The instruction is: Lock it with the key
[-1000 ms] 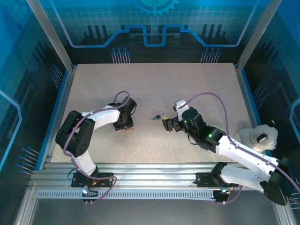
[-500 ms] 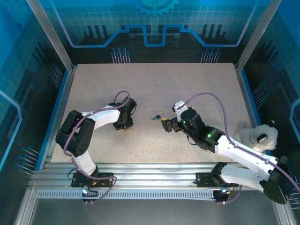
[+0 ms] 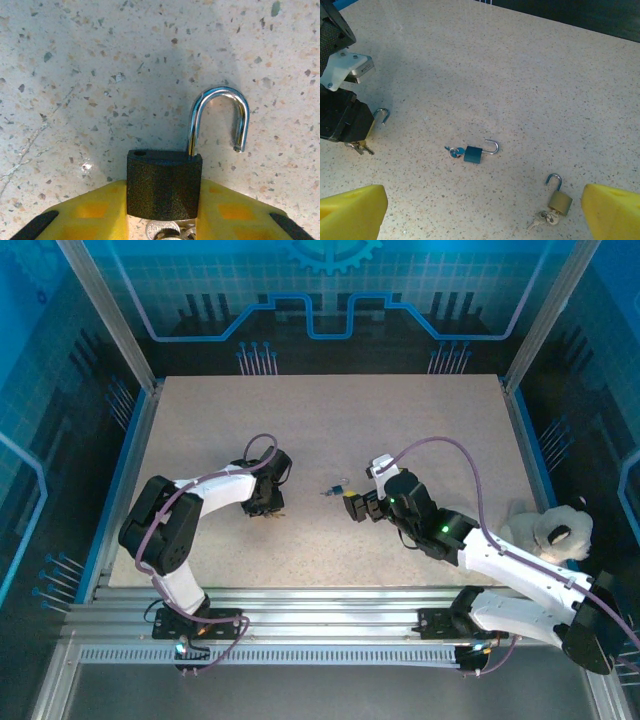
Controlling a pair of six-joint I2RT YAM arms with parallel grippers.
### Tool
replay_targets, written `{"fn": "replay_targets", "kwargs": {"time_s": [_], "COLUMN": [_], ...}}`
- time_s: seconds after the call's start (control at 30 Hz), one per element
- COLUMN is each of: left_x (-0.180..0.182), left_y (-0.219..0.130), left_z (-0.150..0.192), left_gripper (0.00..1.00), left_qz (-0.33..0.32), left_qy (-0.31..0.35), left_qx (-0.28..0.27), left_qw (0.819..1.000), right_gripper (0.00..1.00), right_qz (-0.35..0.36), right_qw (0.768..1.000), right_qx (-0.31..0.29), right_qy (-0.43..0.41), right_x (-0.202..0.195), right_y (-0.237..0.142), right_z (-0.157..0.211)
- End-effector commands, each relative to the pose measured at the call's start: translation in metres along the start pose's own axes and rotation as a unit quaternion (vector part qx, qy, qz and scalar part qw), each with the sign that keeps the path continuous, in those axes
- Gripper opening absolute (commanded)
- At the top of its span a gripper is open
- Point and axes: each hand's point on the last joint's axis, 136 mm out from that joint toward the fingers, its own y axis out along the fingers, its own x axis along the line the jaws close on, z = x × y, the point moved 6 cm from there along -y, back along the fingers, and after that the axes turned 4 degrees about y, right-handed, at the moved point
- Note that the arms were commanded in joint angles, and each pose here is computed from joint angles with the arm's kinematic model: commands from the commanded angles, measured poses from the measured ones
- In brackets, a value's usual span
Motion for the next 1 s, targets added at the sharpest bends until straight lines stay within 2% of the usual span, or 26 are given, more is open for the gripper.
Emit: {"fn": "replay_targets", "kwargs": {"time_s": [0.0,0.07,0.63,0.97], "left_x": [-0.003,-0.002,-0.014,-0.036], "left_y": [0.017,0.017,-0.022,-0.054], "left_z": [0.005,0.006,0.01,0.022], "left_gripper": [0.1,0.0,0.0,0.0], "left_qz": [0.008,0.008,0.093,0.169], "left_qy": [0.008,0.007,0.029,0.094], "left_qx": [0.014,0.015,-0.022,-0.053], "left_qw": [1.0,1.0,0.995,0.98], "right_gripper": [1.0,1.0,1.0,1.0], "right_qz": [0.0,0.005,0.006,-0.034], "right_qw": [1.0,1.0,0.999,0.995], "right_qx": [-0.019,-0.017,-0.024,0.014], "right_qy": [-0.006,-0.005,0.027,0.089], "right_x": [0.005,0.004,0.002,-0.004], "right_y": [-0.003,-0.002,0.001,0.008], "right_z": [-0.013,-0.013,-0.012,-0.008]}}
